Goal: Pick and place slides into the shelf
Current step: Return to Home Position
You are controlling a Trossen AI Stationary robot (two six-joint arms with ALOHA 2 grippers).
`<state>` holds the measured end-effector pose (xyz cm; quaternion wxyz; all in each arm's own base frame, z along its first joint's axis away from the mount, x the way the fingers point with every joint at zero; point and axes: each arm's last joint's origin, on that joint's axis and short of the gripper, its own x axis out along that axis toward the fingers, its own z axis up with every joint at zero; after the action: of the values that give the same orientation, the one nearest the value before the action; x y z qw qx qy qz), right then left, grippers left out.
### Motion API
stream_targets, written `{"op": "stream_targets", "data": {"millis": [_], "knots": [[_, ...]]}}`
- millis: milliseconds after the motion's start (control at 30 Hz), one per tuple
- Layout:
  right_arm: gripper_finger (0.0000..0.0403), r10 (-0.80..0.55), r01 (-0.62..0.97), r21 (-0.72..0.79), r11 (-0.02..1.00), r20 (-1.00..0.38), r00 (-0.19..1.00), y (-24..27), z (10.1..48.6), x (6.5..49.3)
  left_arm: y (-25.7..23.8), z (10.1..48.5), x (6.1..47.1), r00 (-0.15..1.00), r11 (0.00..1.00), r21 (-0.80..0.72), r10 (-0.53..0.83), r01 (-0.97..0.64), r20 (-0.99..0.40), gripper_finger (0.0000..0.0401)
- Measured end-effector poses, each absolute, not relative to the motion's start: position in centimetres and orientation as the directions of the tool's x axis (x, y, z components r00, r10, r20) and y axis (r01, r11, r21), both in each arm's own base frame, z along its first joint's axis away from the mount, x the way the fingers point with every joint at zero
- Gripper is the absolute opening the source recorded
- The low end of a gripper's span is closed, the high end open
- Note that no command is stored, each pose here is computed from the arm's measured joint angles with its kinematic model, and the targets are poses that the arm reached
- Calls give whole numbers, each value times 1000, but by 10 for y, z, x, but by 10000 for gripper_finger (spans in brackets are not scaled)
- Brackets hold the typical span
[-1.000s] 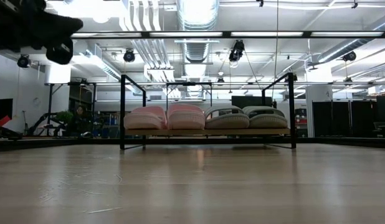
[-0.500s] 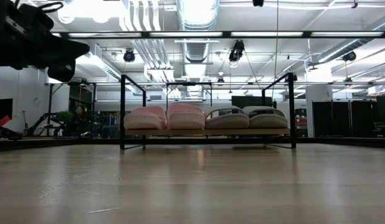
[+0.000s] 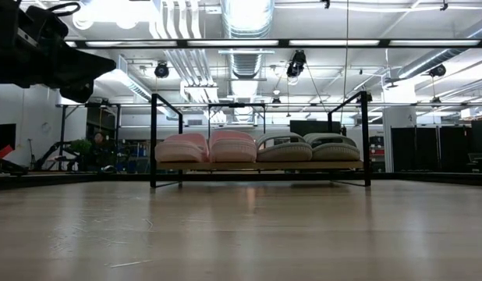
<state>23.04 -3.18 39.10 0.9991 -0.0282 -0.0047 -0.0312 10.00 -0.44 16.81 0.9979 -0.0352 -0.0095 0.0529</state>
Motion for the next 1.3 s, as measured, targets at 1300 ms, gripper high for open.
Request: {"op": "stream_targets", "data": {"millis": [1300], "knots": [[8, 36, -36, 11, 999, 50, 998, -3, 209, 84, -4, 167, 100, 994, 992, -69, 105, -104, 12, 0]]}}
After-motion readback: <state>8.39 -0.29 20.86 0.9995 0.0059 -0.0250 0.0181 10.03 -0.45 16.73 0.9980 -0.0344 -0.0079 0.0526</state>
